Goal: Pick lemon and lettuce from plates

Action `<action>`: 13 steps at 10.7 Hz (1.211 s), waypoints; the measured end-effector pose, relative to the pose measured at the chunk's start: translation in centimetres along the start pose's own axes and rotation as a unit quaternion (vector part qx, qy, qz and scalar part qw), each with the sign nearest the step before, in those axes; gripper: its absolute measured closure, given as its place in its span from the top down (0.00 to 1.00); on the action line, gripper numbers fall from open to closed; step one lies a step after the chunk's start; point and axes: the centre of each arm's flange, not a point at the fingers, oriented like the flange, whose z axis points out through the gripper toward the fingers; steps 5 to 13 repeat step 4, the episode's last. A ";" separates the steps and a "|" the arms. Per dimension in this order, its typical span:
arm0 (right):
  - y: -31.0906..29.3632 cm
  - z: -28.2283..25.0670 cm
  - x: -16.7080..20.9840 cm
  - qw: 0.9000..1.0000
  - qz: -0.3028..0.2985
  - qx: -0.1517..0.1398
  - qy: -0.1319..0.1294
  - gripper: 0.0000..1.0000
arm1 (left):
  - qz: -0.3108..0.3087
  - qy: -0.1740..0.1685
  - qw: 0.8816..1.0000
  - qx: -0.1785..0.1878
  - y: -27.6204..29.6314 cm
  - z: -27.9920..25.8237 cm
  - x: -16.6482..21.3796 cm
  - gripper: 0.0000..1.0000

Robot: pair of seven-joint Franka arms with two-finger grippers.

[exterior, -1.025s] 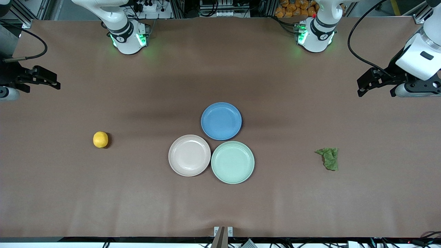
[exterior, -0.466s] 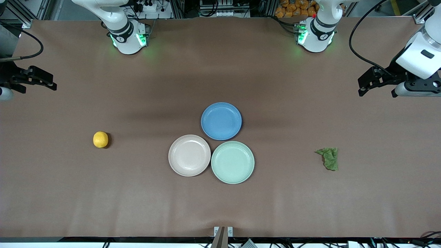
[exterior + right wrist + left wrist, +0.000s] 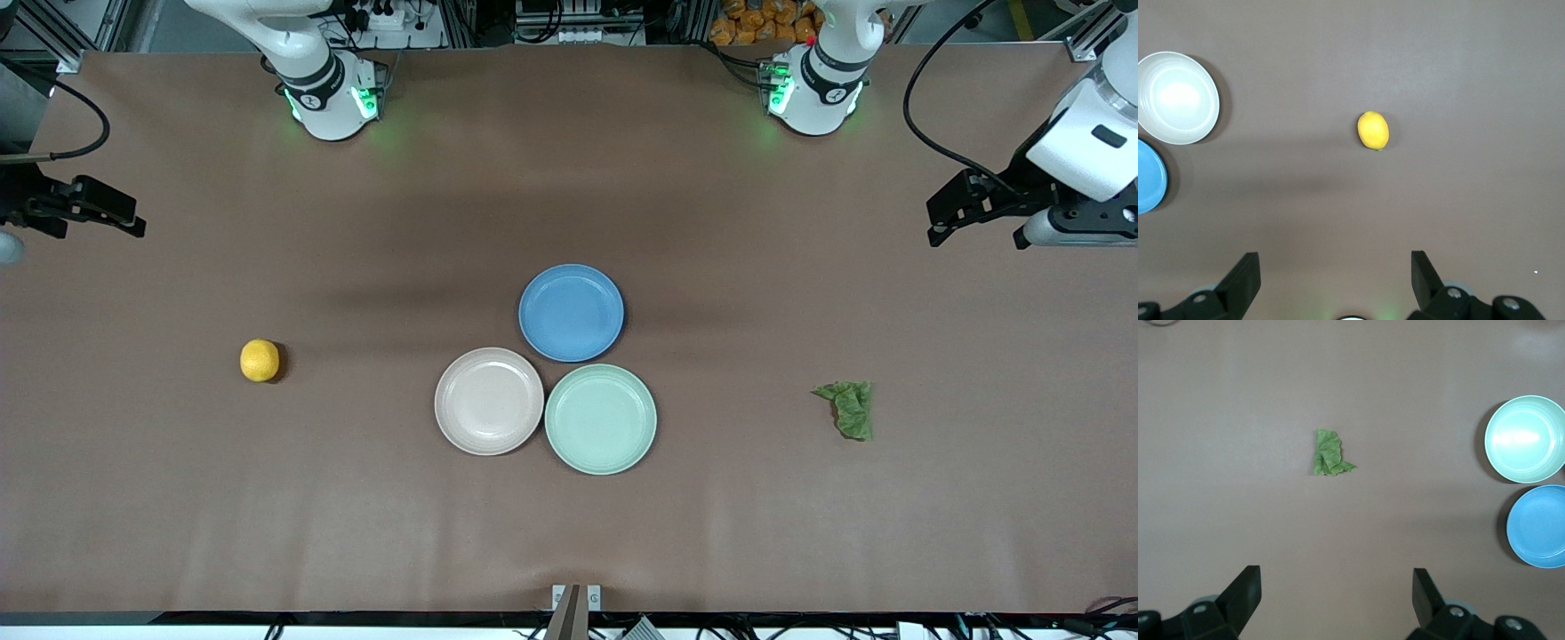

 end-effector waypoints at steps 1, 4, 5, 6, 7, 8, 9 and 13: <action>0.0 0.0 0.0 1.000 0.004 0.000 0.002 1.00 | -0.003 -0.001 1.000 0.000 -0.4 0.0 0.0 1.00; 0.7 0.0 0.1 1.000 0.012 0.001 0.003 1.00 | -0.006 -0.001 1.000 0.001 -0.7 0.0 0.1 1.00; 0.7 0.0 0.1 1.000 0.012 0.001 0.003 1.00 | -0.006 -0.001 1.000 0.001 -0.7 0.0 0.1 1.00; 0.7 0.0 0.1 1.000 0.012 0.001 0.003 1.00 | -0.006 -0.001 1.000 0.001 -0.7 0.0 0.1 1.00; 0.7 0.0 0.1 1.000 0.012 0.001 0.003 1.00 | -0.006 -0.001 1.000 0.001 -0.7 0.0 0.1 1.00; 0.7 0.0 0.1 1.000 0.012 0.001 0.003 1.00 | -0.006 -0.001 1.000 0.001 -0.7 0.0 0.1 1.00; 0.7 0.0 0.1 1.000 0.012 0.001 0.003 1.00 | -0.006 -0.001 1.000 0.001 -0.7 0.0 0.1 1.00; 0.7 0.0 0.1 1.000 0.012 0.001 0.003 1.00 | -0.006 -0.001 1.000 0.001 -0.7 0.0 0.1 1.00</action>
